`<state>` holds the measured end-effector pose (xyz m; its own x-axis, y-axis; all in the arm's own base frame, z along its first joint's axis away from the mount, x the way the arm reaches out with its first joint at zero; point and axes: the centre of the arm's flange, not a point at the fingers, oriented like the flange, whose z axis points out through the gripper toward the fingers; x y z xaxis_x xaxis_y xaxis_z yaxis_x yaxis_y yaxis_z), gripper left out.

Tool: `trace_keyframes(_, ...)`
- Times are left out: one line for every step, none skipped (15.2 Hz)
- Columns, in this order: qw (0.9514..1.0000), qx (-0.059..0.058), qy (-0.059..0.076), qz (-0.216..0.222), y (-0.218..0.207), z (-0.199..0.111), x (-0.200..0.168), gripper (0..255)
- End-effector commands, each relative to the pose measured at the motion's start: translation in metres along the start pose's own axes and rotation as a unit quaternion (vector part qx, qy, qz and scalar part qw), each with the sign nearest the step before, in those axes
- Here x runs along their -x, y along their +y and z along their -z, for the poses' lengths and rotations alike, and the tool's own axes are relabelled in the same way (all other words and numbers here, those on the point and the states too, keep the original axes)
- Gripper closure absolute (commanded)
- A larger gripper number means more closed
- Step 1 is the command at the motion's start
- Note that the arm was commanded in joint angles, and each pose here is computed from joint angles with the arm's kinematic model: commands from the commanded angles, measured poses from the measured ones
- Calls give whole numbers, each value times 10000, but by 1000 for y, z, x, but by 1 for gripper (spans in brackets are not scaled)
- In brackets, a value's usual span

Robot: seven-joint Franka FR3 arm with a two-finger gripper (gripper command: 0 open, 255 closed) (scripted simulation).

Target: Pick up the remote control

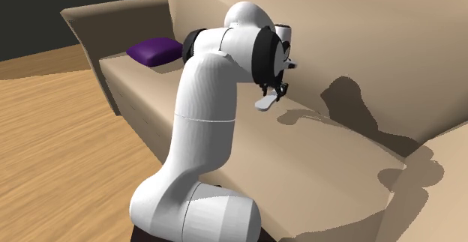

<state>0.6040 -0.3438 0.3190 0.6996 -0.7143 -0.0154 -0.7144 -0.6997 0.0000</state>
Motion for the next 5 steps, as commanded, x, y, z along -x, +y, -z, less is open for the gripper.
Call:
trace_keyframes(10000, 0, 0, 0, -1, 11, 0, 255)
trace_keyframes(10000, 0, 0, 0, -1, 16, 0, 255)
trace_keyframes(10000, 0, 0, 0, -1, 22, 0, 255)
trace_keyframes(10000, 0, 0, 0, -1, 22, 0, 255)
trace_keyframes(10000, 0, 0, 0, -1, 22, 0, 255)
